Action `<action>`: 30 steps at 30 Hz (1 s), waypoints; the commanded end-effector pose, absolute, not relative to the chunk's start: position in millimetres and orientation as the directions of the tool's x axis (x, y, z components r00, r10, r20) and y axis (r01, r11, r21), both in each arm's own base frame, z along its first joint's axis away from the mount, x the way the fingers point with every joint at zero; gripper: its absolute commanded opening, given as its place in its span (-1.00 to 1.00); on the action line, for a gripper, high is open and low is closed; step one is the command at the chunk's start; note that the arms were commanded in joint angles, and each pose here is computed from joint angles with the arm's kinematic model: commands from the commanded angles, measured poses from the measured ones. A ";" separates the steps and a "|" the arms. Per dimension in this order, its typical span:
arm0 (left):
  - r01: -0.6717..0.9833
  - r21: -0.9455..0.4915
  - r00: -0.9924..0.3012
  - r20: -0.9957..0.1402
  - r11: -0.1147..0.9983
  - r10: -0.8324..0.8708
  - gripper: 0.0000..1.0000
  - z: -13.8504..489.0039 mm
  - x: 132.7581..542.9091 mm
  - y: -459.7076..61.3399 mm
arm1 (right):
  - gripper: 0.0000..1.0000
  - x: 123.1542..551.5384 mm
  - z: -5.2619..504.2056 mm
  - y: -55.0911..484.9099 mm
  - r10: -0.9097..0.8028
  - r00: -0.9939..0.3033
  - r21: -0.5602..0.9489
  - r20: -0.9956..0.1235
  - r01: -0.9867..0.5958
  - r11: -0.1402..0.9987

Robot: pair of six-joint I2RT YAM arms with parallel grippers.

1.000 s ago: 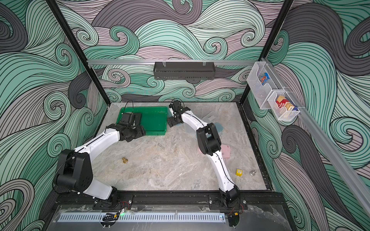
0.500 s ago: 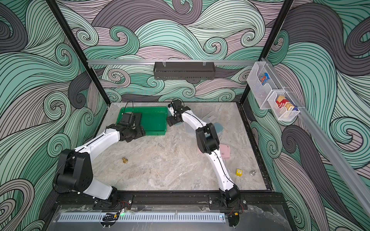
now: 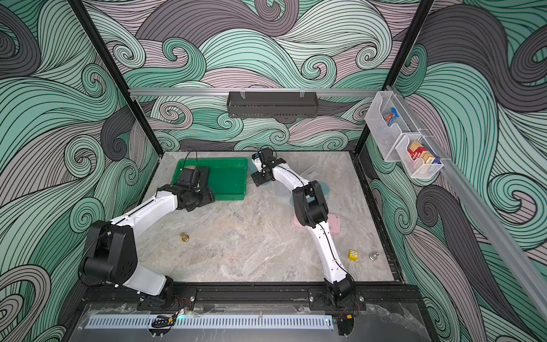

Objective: Put the pencil case into the storage box
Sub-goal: Move the pencil case to the center of the board.

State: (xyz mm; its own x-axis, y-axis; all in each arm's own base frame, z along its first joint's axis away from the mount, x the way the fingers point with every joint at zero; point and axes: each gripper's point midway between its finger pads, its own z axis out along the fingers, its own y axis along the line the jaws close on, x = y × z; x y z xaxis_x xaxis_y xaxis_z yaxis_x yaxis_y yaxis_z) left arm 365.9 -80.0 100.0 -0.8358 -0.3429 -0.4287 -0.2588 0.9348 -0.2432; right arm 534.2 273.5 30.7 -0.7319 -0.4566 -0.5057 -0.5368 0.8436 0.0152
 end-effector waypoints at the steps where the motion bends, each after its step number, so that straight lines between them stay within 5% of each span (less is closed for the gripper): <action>1: -0.260 -0.228 -0.834 -0.436 0.938 -0.337 0.61 97.6 366.4 -76.3 | 0.41 494.8 5.8 254.3 -0.464 -0.806 0.048 -0.366 -0.514 0.856; 12: -0.258 -0.229 -0.837 -0.432 0.939 -0.336 0.61 93.8 360.1 -75.7 | 0.38 415.6 12.2 231.2 -0.421 -0.862 0.041 -0.282 -0.450 0.892; 16: -0.256 -0.235 -0.839 -0.428 0.938 -0.336 0.61 93.1 358.2 -76.8 | 0.98 398.2 20.4 225.3 -0.407 -0.871 0.016 -0.277 -0.427 0.904; 30: -0.251 -0.241 -0.833 -0.439 0.937 -0.336 0.61 100.2 357.6 -76.6 | 0.98 444.8 57.2 232.7 -0.408 -0.822 -0.067 -0.398 -0.418 0.906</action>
State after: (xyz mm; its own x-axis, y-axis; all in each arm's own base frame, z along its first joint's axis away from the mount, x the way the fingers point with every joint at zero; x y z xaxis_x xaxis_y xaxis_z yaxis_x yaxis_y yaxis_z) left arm 356.6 -78.0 88.8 -0.8446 -0.3409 -0.4127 -0.2634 0.9359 -0.2341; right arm 435.5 234.3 56.3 -0.8303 -0.3972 -0.3908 -0.4173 0.9080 -0.0362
